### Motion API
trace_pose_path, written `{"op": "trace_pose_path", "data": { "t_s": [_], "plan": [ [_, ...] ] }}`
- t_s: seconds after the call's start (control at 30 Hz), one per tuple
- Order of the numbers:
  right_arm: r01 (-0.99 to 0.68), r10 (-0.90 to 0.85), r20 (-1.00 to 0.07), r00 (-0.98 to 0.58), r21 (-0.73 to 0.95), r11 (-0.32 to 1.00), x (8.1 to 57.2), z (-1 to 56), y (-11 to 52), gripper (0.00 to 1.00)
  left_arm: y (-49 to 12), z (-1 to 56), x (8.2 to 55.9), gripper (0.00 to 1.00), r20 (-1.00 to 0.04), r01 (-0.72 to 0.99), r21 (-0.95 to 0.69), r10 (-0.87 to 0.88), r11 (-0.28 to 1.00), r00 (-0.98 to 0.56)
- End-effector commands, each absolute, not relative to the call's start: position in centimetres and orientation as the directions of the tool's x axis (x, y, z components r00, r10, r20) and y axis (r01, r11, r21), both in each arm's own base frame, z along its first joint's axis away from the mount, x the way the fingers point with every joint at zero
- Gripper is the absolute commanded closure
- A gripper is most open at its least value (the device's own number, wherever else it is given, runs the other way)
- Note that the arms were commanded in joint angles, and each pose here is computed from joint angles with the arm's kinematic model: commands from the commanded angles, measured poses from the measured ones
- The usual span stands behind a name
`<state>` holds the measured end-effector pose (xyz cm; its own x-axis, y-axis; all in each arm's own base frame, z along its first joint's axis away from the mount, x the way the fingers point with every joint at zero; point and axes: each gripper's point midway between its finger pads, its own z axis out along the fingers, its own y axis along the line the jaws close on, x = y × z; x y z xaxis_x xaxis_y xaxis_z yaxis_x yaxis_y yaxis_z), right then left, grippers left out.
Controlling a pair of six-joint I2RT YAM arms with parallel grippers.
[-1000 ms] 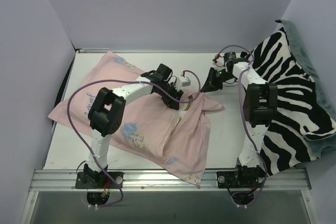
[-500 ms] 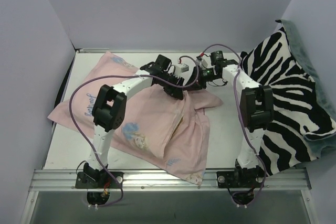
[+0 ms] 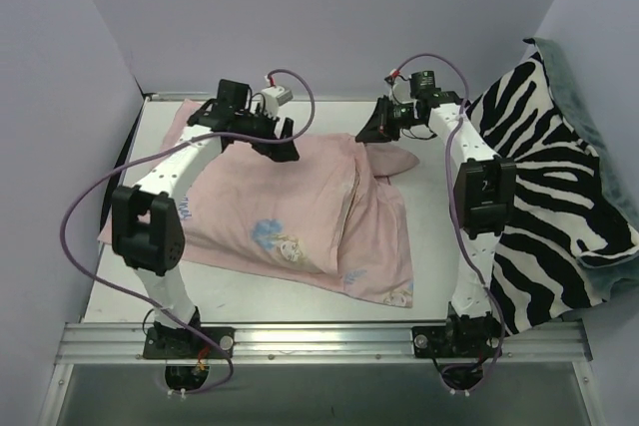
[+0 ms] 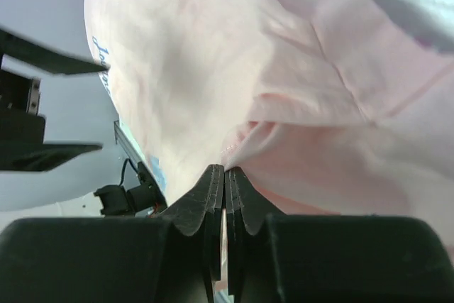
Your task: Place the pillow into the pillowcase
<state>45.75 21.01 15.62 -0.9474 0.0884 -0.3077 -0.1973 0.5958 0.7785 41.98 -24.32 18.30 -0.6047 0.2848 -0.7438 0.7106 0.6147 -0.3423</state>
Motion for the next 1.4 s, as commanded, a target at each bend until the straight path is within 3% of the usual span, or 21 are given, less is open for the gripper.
{"op": "trace_pose_path", "data": {
  "t_s": [0.0, 0.1, 0.2, 0.27, 0.33, 0.4, 0.5, 0.53, 0.6, 0.67, 0.8, 0.93, 1.27, 1.37],
  "plan": [
    [-0.277, 0.115, -0.408, -0.906, 0.776, 0.566, 48.7, 18.7, 22.6, 1.00, -21.6, 19.8, 36.8, 0.14, -0.755, 0.808, -0.216, 0.431, 0.548, -0.495],
    [-0.346, 0.094, -0.473, -0.876, 0.753, 0.560, 50.3, 19.6, 24.7, 1.00, -20.4, 18.8, 34.0, 0.13, -0.732, 0.825, -0.159, 0.495, 0.543, -0.467],
    [-0.368, 0.027, -0.442, -0.897, 0.778, 0.509, 48.4, 19.0, 28.9, 1.00, -20.0, 18.4, 32.4, 0.12, -0.710, 0.817, -0.146, 0.516, 0.558, -0.479],
    [-0.405, -0.042, -0.443, -0.895, 0.773, 0.487, 45.8, 18.9, 31.4, 0.57, -19.9, 18.1, 31.9, 0.11, -0.697, 0.800, -0.164, 0.506, 0.578, -0.508],
    [-0.389, -0.059, -0.426, -0.903, 0.750, 0.535, 43.8, 17.9, 30.3, 0.27, -20.2, 18.0, 31.8, 0.11, -0.693, 0.792, -0.179, 0.497, 0.584, -0.523],
    [-0.323, -0.021, -0.387, -0.922, 0.738, 0.592, 42.2, 16.8, 26.3, 0.19, -20.7, 18.0, 31.5, 0.10, -0.689, 0.790, -0.188, 0.495, 0.584, -0.530],
    [-0.209, 0.106, -0.359, -0.927, 0.731, 0.650, 41.0, 17.3, 19.5, 0.21, -22.2, 17.2, 30.6, 0.10, -0.685, 0.827, -0.119, 0.558, 0.549, -0.469],
    [-0.121, 0.136, -0.280, -0.950, 0.733, 0.669, 39.0, 14.9, 17.7, 0.25, -22.7, 17.0, 30.2, 0.10, -0.685, 0.842, -0.106, 0.575, 0.529, -0.447],
    [-0.086, 0.174, -0.285, -0.942, 0.711, 0.698, 37.3, 15.0, 15.1, 0.29, -24.4, 16.4, 29.1, 0.10, -0.689, 0.875, -0.068, 0.612, 0.479, -0.388],
    [-0.030, 0.170, -0.216, -0.962, 0.698, 0.715, 34.5, 12.9, 14.4, 0.35, -25.5, 15.9, 28.7, 0.10, -0.685, 0.889, -0.047, 0.633, 0.455, -0.360],
    [0.004, 0.115, -0.114, -0.987, 0.693, 0.721, 30.9, 10.0, 15.9, 0.45, -26.7, 15.3, 28.9, 0.11, -0.678, 0.888, -0.058, 0.635, 0.457, -0.371],
    [-0.047, 0.027, -0.098, -0.995, 0.679, 0.733, 29.3, 8.3, 18.6, 0.51, -27.0, 15.5, 29.4, 0.11, -0.679, 0.881, -0.058, 0.629, 0.469, -0.379],
    [0.007, -0.001, 0.014, -1.000, 0.589, 0.808, 30.7, 2.8, 21.9, 0.54, -27.6, 14.5, 29.7, 0.11, -0.668, 0.873, -0.073, 0.626, 0.482, -0.402],
    [0.015, -0.020, 0.053, -0.998, 0.585, 0.811, 30.1, 1.9, 22.9, 0.60, -28.2, 14.4, 29.4, 0.12, -0.670, 0.881, -0.082, 0.629, 0.465, -0.394]
  ]
}}
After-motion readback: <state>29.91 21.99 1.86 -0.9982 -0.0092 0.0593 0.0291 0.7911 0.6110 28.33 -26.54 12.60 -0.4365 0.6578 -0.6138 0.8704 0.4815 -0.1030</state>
